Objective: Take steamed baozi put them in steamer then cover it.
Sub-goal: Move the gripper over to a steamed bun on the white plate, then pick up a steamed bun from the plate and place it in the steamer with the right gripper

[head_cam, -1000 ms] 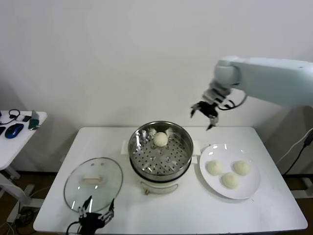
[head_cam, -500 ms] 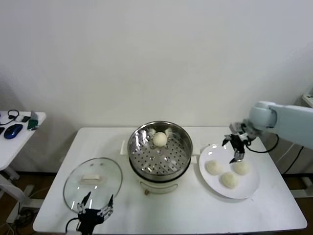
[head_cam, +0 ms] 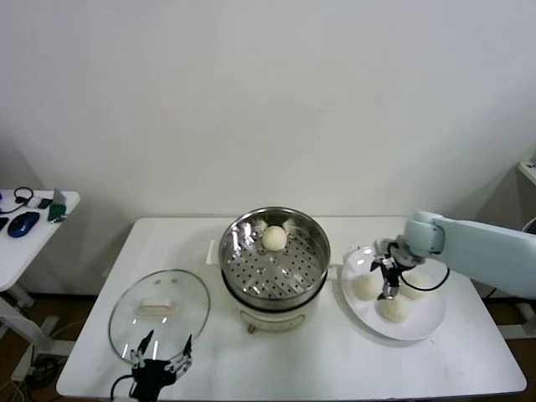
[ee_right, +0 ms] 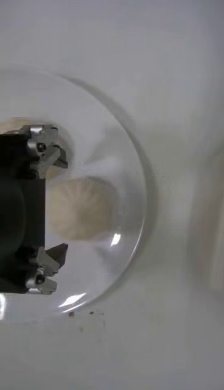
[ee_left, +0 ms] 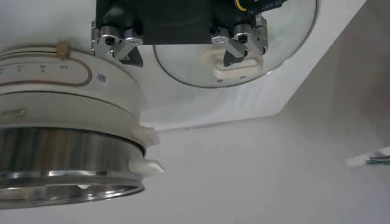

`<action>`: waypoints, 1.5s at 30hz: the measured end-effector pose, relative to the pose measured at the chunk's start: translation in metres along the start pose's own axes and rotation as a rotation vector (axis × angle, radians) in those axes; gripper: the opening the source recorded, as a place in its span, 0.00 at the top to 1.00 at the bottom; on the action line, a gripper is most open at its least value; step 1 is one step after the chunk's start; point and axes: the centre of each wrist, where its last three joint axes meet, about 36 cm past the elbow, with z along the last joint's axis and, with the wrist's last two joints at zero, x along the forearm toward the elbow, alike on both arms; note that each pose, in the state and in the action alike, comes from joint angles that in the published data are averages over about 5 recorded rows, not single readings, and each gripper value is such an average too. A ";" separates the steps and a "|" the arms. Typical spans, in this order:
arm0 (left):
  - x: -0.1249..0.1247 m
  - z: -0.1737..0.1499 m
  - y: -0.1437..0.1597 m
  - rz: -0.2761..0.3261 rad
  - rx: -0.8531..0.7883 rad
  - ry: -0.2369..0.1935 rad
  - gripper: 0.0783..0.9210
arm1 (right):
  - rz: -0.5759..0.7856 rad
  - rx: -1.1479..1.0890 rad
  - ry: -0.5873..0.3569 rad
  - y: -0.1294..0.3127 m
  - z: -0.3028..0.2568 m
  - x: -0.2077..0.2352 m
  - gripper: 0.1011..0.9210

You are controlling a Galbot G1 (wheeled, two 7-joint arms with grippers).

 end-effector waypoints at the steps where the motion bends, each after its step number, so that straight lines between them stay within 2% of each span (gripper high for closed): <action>1: 0.000 0.000 0.000 0.000 -0.001 0.000 0.12 | 0.000 -0.003 -0.002 0.000 -0.001 -0.001 0.24; 7: 0.001 -0.001 0.001 -0.002 -0.006 -0.001 0.12 | 0.001 -0.019 -0.014 -0.001 -0.003 0.000 0.28; 12: 0.003 -0.004 0.001 -0.002 -0.010 -0.006 0.12 | 0.013 -0.018 -0.025 -0.014 -0.001 0.029 0.29; 17: 0.003 -0.007 0.001 -0.001 -0.012 -0.012 0.12 | 0.039 0.000 -0.030 -0.037 -0.003 0.086 0.29; 22: 0.002 -0.009 -0.001 0.003 -0.012 -0.018 0.12 | 0.091 0.027 -0.062 -0.063 -0.024 0.166 0.29; 27: 0.001 -0.010 -0.002 0.008 -0.012 -0.023 0.12 | 0.149 0.069 -0.141 -0.074 -0.072 0.239 0.29; 31: 0.001 -0.010 -0.002 0.008 -0.014 -0.029 0.12 | 0.170 0.116 -0.218 -0.070 -0.125 0.273 0.29; 37: 0.002 -0.013 0.001 -0.001 -0.018 -0.038 0.12 | 0.153 0.182 -0.273 -0.055 -0.196 0.272 0.29; 45: 0.000 -0.017 0.004 -0.010 -0.016 -0.042 0.12 | 0.092 0.233 -0.261 -0.038 -0.263 0.210 0.29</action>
